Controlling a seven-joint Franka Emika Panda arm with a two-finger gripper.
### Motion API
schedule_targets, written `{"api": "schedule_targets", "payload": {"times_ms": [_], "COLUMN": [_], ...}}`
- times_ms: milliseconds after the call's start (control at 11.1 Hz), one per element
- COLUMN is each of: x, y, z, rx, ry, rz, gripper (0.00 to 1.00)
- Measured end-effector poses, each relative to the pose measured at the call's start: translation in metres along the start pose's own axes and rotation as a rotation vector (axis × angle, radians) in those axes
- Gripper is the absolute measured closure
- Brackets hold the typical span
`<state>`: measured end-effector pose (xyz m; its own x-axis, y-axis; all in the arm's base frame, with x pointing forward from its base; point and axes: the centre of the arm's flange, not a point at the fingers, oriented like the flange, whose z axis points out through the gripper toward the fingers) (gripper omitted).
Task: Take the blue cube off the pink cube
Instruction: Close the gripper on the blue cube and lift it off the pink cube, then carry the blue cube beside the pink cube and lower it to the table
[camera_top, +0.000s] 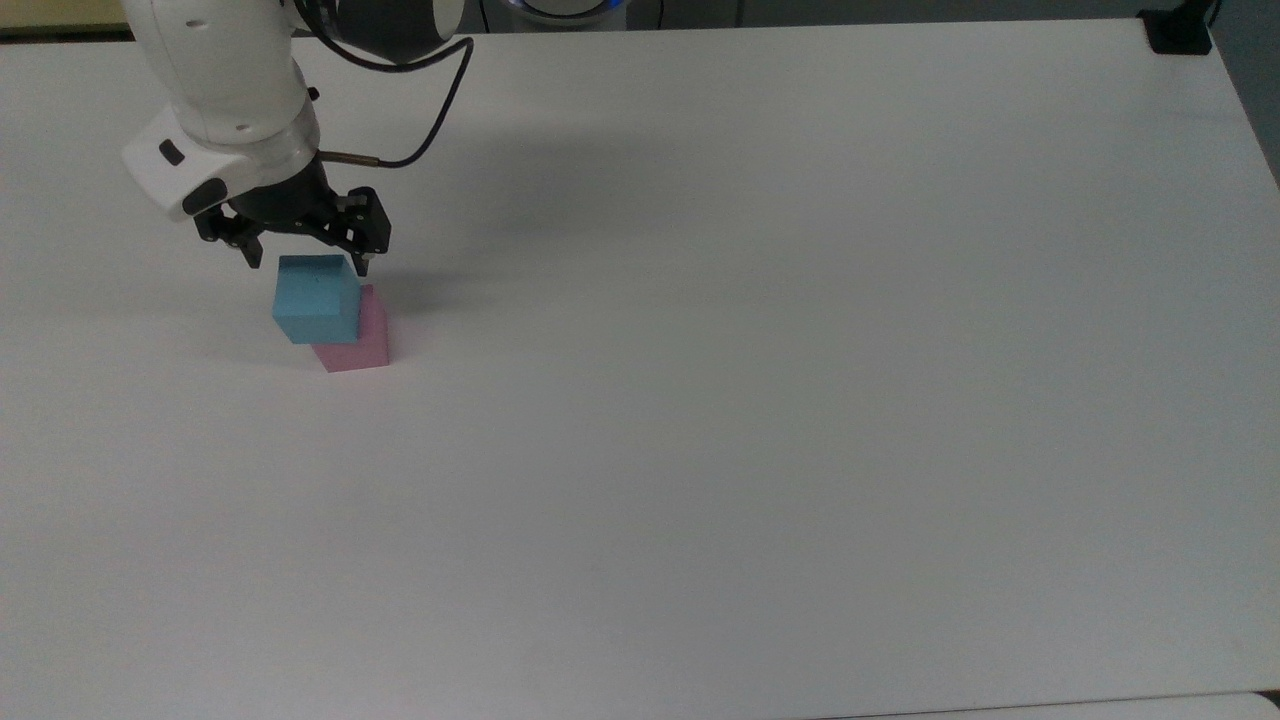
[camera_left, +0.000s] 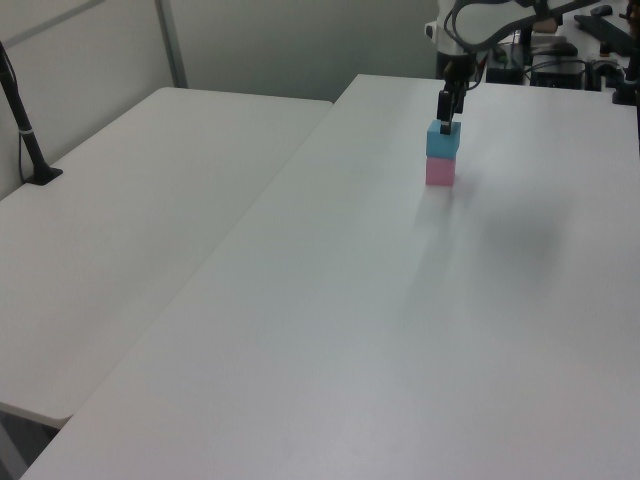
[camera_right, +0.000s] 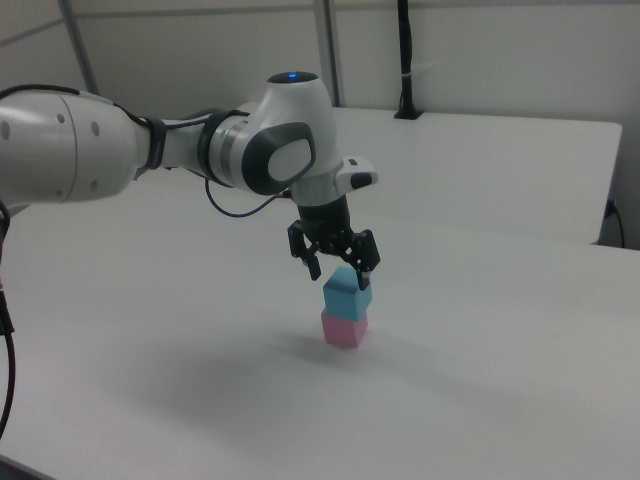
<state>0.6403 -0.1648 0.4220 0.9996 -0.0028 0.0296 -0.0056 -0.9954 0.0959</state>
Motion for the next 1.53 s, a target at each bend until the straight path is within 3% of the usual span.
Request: {"api": "schedule_targets", "payload": {"times_ms": [450,899,1169,1529], "x": [0.001,0.005,0.006,0.002], "y": [-0.003,-0.004,0.017,0.092], "z": [0.011,0.02,0.004,0.0], "rx": [0.002,-0.004,-0.014,-0.045], "ry": [-0.015,-0.003,0.029,0.07], "rz": [0.005,0.003,0.03,0.1], "gripper": [0.05,0.43,0.43,0.43]}}
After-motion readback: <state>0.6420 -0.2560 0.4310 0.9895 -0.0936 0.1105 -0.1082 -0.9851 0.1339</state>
